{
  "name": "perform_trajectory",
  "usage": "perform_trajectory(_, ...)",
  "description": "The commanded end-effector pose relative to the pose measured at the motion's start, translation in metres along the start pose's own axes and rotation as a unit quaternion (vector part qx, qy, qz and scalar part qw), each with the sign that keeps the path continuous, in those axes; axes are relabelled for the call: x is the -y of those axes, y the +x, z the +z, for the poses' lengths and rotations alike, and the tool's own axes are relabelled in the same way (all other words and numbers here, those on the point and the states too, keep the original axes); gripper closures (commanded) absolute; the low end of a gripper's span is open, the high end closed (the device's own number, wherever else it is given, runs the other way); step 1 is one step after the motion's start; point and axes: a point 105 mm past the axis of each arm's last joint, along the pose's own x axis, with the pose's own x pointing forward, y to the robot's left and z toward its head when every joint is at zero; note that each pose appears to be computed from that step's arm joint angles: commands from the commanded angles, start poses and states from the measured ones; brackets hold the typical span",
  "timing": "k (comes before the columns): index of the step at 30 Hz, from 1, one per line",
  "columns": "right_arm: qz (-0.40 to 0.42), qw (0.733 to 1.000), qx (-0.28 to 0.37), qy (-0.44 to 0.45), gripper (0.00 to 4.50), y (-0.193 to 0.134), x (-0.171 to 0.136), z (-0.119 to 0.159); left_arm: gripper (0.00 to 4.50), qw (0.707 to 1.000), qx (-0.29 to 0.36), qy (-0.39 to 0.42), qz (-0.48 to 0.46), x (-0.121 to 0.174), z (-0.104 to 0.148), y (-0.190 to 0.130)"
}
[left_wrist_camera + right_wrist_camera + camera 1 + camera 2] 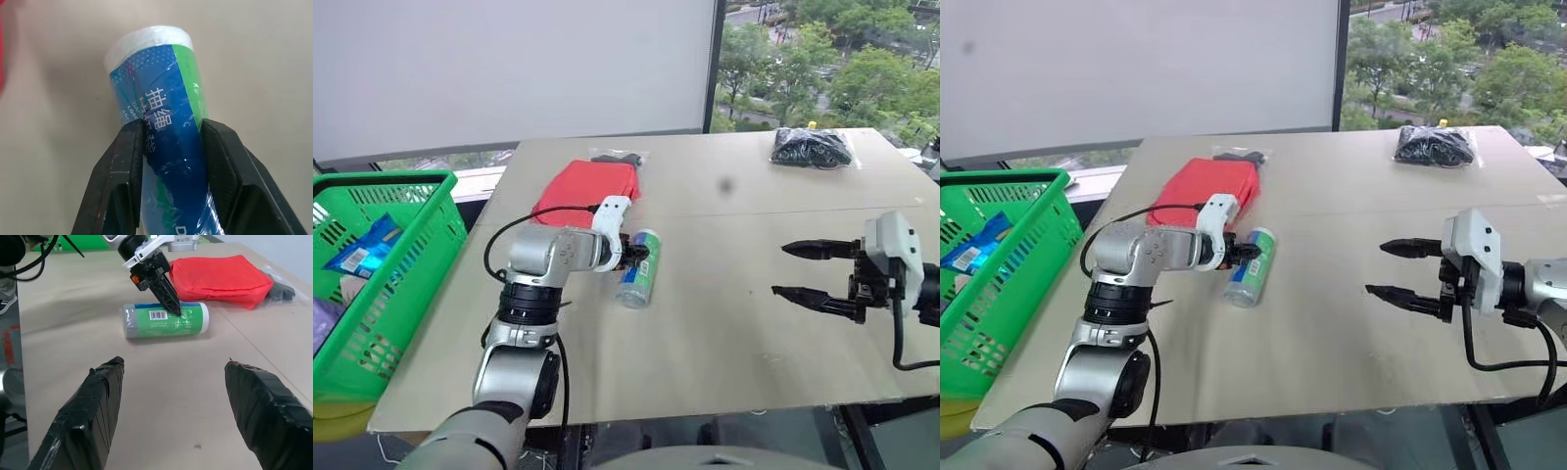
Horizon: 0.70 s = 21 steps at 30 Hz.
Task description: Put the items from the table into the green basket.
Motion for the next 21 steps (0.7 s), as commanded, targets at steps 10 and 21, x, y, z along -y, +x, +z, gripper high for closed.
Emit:
perform_trajectory(10,0.049,0.978,0.196,-0.061,0.95,0.039,0.010,0.092,2.88,0.775,0.390,0.133,0.480,-0.146,0.139,-0.237)
perform_trajectory(21,0.091,0.957,0.258,-0.094,0.95,0.046,0.006,0.133,2.88,0.701,0.322,0.073,0.632,-0.223,0.090,-0.289)
